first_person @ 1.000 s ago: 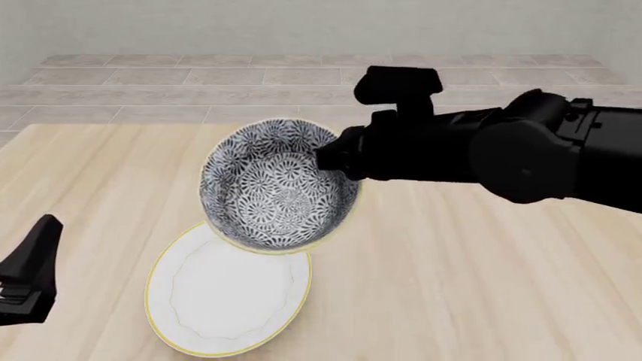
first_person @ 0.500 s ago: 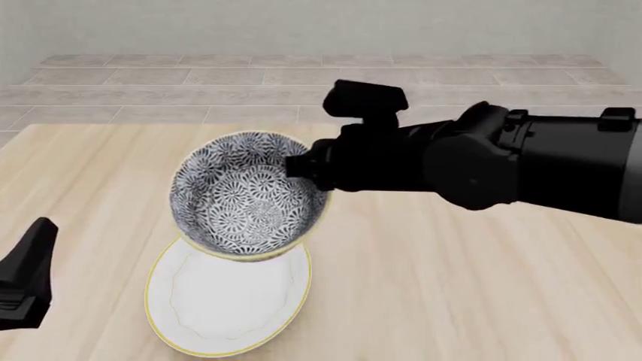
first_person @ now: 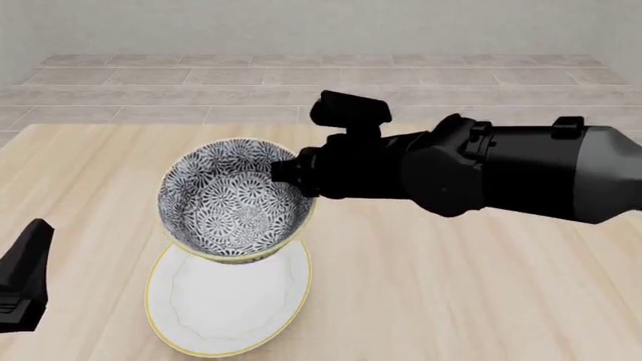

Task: Put the bowl on the plate.

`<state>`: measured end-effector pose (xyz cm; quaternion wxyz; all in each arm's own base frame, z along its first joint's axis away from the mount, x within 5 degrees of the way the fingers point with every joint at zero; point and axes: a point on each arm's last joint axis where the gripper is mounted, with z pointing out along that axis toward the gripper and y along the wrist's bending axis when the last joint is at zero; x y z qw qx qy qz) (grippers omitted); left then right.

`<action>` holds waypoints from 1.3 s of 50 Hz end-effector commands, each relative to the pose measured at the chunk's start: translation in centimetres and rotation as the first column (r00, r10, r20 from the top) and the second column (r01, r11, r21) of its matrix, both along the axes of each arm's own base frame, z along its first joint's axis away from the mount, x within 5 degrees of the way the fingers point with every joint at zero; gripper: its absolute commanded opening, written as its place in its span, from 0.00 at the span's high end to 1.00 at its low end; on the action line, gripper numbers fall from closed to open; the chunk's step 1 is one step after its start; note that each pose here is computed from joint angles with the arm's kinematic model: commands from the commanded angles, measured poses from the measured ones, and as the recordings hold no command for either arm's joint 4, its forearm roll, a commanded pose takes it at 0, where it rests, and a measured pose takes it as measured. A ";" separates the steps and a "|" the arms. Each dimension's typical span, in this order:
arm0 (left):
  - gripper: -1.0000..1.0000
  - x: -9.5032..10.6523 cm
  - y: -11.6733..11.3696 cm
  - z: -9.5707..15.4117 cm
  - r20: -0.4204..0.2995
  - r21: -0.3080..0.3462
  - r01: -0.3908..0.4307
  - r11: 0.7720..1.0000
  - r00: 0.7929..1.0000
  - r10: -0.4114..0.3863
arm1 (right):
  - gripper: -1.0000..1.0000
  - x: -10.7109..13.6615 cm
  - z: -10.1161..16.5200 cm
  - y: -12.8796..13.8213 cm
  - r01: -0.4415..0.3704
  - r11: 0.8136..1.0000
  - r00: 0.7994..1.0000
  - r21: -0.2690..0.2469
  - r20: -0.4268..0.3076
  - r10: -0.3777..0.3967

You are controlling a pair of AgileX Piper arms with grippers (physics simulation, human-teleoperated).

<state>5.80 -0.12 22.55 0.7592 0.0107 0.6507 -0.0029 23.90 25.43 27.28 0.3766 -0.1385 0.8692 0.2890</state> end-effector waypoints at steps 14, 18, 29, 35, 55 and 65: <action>0.00 -0.1 0.0 0.1 0.008 -0.004 -0.004 1.000 1.000 0.004 | 1.00 0.8 -2.2 0.1 0.056 0.997 0.998 0.055 -0.043 -0.053; 0.00 -0.1 0.0 0.1 0.009 -0.003 -0.001 1.000 1.000 0.001 | 1.00 1.0 -2.5 0.1 0.062 0.996 0.997 0.057 -0.045 -0.060; 0.00 -0.2 0.0 0.1 0.010 -0.004 0.002 1.000 1.000 -0.002 | 1.00 1.0 -3.5 0.2 0.071 0.996 0.996 0.062 -0.060 -0.067; 0.00 -0.2 0.0 0.1 0.009 -0.003 0.002 1.000 1.000 -0.002 | 1.00 0.9 -3.9 0.5 0.070 0.995 0.995 0.070 -0.069 -0.065; 0.00 -0.2 0.0 0.0 0.010 -0.005 0.004 1.000 1.000 -0.004 | 1.00 0.5 -6.1 1.5 0.055 0.997 0.994 0.056 -0.098 -0.049; 0.00 -0.2 0.0 0.0 0.009 -0.004 0.005 1.000 1.000 -0.005 | 1.00 0.4 -6.3 1.7 0.051 0.997 0.994 0.056 -0.102 -0.045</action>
